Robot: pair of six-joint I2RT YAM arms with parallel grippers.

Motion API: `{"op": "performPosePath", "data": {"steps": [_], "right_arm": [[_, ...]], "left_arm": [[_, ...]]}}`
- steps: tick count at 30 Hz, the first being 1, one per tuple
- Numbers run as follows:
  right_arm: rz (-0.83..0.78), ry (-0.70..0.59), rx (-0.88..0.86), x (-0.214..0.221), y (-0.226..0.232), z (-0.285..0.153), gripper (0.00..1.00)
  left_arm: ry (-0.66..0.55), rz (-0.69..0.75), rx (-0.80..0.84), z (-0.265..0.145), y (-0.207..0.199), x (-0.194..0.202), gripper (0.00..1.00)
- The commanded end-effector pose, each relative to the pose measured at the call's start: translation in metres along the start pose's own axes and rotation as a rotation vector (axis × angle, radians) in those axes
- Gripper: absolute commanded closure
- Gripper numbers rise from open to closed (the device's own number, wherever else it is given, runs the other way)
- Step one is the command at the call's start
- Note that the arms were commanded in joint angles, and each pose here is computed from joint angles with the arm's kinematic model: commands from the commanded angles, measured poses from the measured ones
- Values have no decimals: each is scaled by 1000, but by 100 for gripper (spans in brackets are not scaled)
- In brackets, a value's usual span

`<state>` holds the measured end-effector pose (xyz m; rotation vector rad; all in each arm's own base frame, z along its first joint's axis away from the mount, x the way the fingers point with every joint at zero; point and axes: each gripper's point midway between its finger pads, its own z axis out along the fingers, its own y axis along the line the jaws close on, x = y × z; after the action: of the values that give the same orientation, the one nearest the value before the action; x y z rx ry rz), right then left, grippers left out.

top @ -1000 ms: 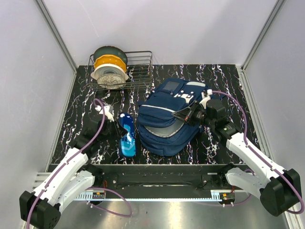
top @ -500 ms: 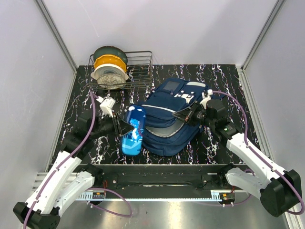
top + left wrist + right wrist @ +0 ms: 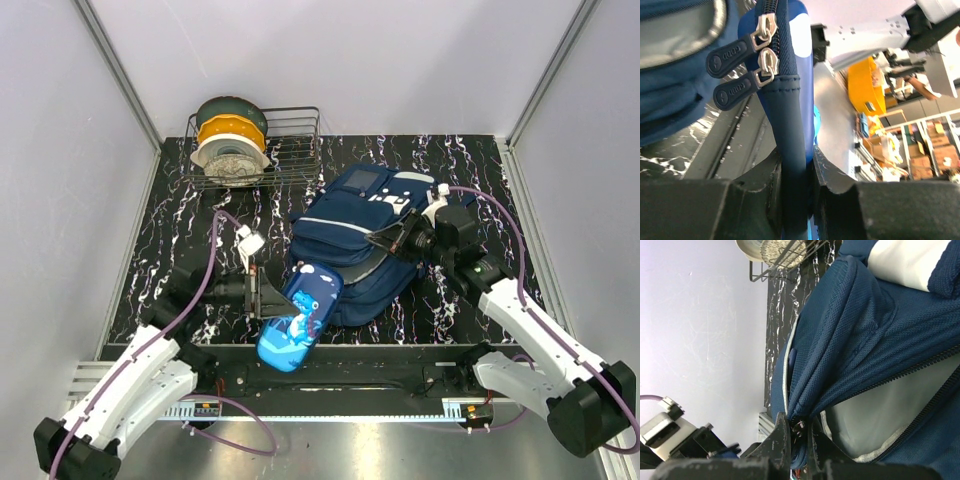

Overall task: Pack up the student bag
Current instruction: Place the stationery in the student bag.

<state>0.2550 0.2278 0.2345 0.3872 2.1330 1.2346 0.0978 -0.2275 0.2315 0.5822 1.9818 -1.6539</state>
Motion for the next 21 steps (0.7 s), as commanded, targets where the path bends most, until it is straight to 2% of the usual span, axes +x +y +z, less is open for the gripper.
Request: {"op": "performPosePath", "data": {"steps": [1,8,10,13,16,21], "right_arm": [[-96,-160,-260,-41,77,-11,98],[-169,-222,-232,-57,87,-21,98],[-184,-220,-212,-56,85,-24,98],[-199,-224,-225,-56,89,-30,98],[-206,-216,-250,-52,92,-34,98],[-214,-210,-273,-48,95,-40,98]], "left_arm": [[68,75,185,1,-38,10,94],[127,-18,160,20,-19,30,92],[87,-73,98,28,-4,23,94],[22,-135,145,47,1,1,94],[-20,-201,109,62,18,-11,94],[-66,-215,87,79,26,-36,94]]}}
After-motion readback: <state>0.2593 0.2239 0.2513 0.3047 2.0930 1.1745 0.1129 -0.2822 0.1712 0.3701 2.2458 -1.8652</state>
